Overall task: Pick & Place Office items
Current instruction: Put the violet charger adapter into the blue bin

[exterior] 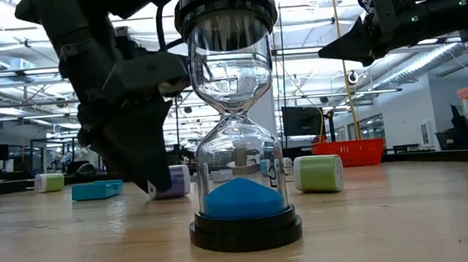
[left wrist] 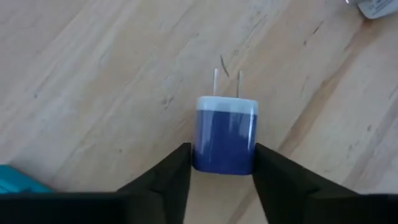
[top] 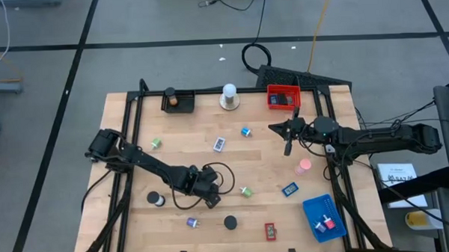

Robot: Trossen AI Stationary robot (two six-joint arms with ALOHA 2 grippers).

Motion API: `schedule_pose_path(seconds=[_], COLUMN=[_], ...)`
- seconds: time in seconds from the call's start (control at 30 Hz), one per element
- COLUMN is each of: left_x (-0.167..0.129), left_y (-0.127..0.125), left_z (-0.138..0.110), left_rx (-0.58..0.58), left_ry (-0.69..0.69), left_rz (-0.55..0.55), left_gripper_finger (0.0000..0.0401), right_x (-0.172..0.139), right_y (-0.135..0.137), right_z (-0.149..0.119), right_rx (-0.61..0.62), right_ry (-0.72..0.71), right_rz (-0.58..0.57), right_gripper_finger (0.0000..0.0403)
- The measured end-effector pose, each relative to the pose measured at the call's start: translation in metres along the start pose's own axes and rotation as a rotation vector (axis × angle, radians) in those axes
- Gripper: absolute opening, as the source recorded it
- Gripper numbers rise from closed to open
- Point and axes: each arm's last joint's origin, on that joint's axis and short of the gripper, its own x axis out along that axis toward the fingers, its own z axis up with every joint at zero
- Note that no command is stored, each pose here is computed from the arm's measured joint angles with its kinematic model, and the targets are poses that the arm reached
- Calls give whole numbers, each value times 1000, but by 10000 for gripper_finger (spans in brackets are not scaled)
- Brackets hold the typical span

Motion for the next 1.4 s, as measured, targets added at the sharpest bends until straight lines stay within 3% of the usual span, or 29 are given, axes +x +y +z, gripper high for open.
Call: schedule_pose_path(seconds=[0.1, 0.43, 0.8, 0.93, 1.17, 1.4], left_x=[0, 4, 16, 41, 68, 81], left_y=[0, 15, 32, 31, 8, 6], left_z=[0, 26, 104, 118, 139, 139], left_rx=[23, 112, 192, 210, 299, 310], left_ry=[-5, -63, -458, -454, -409, -343], left_rz=[3, 17, -159, -197, -211, -199], left_gripper_finger=[132, 143, 133, 133, 132, 132], right_x=[0, 0, -1, -1, -1, -1], right_y=[0, 0, 0, 0, 0, 0], right_z=[0, 0, -2, -2, -2, -3], right_rx=[-1, -2, -4, -4, -4, -4], right_ry=[0, 0, -26, -26, -26, -22], right_rz=[0, 0, -5, -5, -4, -4], right_gripper_finger=[4, 4, 4, 4, 4, 4])
